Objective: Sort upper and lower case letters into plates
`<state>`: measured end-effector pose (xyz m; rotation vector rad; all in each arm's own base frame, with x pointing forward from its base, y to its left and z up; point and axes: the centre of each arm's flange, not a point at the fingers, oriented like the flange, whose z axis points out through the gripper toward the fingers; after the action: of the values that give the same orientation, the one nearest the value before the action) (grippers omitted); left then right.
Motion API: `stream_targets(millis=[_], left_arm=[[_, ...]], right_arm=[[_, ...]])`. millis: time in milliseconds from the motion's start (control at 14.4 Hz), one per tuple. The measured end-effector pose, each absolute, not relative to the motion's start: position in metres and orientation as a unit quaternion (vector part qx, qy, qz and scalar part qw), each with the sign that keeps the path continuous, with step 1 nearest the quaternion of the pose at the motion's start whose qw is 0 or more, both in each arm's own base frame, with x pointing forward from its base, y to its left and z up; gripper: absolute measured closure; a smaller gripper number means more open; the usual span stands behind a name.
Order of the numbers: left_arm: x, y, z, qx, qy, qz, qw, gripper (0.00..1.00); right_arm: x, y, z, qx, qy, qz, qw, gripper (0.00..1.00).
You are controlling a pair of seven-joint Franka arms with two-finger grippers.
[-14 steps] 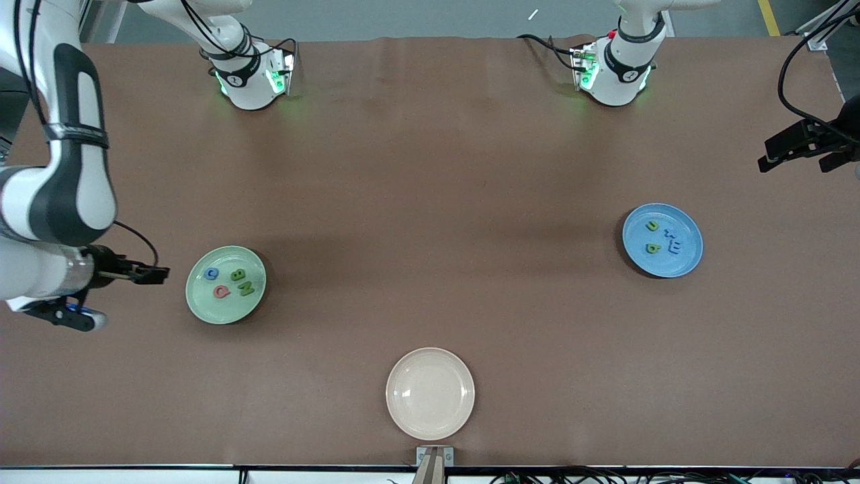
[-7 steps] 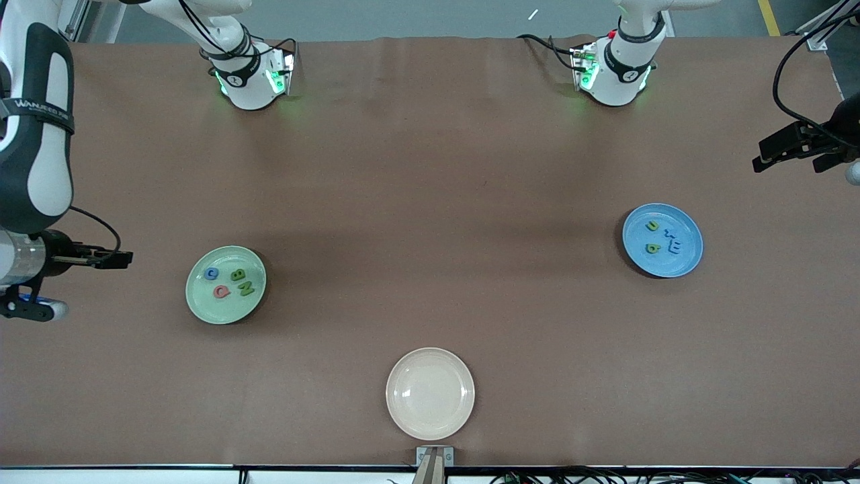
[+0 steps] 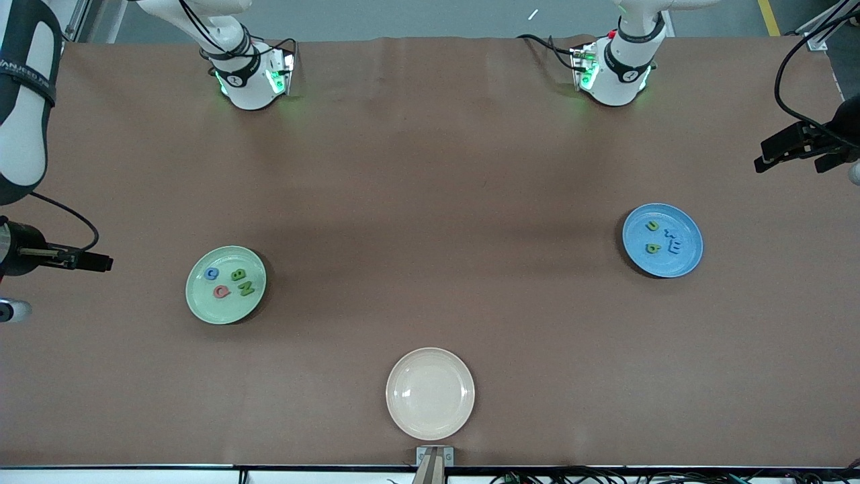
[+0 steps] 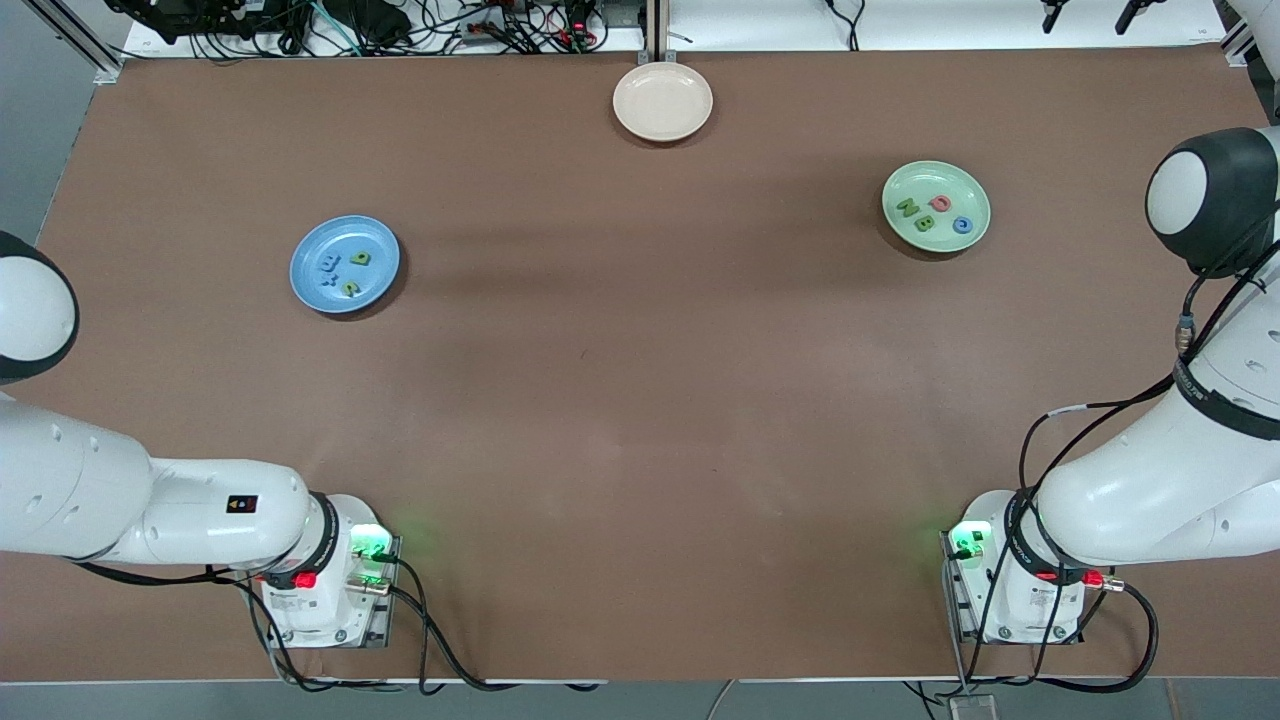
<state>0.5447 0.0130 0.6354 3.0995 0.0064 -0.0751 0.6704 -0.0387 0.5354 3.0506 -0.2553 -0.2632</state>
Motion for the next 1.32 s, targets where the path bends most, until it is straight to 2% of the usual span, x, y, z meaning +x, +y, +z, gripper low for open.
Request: stream_targets(millis=[970, 1316], left_arm=[[0.549, 0.007, 0.64, 1.0, -0.004, -0.006, 0.012, 0.0], [0.549, 0.009, 0.646, 1.0, -0.003, 0.011, 0.011, 0.0]], right_arm=[[0.668, -0.047, 0.538, 0.995, -0.051, -0.089, 0.014, 0.0], [0.648, -0.05, 0.565, 0.994, -0.029, -0.104, 0.008, 0.0]])
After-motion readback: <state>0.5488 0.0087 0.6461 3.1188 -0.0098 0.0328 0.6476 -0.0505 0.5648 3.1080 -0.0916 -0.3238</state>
